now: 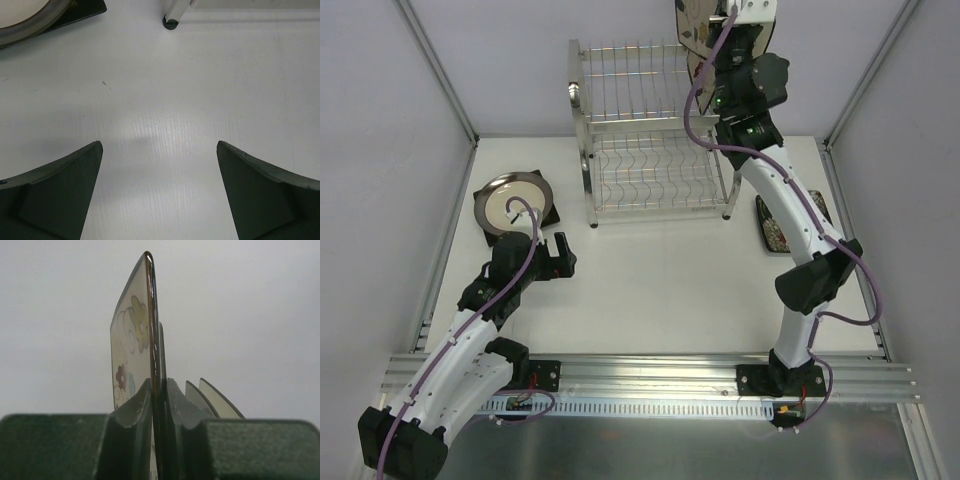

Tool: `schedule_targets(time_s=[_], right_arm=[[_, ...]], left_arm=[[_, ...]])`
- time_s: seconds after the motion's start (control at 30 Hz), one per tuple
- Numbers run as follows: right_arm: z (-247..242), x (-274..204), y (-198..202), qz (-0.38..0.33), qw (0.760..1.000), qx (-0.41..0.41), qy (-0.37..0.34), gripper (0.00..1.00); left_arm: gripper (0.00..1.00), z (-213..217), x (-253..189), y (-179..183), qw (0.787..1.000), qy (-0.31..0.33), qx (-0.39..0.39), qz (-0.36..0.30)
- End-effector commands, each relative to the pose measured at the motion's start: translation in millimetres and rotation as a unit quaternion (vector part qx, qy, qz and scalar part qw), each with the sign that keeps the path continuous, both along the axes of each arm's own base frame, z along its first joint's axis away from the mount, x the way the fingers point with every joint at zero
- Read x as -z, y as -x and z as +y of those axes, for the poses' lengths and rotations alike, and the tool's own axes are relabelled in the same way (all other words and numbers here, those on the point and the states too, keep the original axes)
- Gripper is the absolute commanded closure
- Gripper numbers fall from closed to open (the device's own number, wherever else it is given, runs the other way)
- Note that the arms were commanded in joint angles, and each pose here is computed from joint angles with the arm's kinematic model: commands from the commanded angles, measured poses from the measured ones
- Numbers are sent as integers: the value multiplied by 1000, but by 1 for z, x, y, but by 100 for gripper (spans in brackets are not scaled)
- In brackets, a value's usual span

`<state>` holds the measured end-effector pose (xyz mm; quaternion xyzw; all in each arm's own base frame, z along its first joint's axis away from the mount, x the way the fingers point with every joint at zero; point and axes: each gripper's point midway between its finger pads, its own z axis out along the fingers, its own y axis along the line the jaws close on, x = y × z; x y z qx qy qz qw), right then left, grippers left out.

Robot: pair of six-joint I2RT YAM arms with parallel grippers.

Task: Load the plates into the dish rack
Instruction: Insert the plate into the dish rack

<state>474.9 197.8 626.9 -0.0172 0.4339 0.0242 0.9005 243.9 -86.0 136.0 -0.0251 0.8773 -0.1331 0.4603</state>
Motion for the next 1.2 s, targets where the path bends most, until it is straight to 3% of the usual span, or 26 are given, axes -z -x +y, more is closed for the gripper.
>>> schedule_targets(time_s=[0.0,0.7,1.17], right_arm=[[-48,-90,78,-184,979,26,-86,99],[-28,-49,26,-149,985,71,-53,99],[-46,-84,67,-196,976,49,-85,99]], left_arm=[[1,4,-4,-3,1000,-10,-1,-14],[1,4,-1,-4,1000,-14,2,-9],[1,3,0,-4,1000,-13,2,-7]])
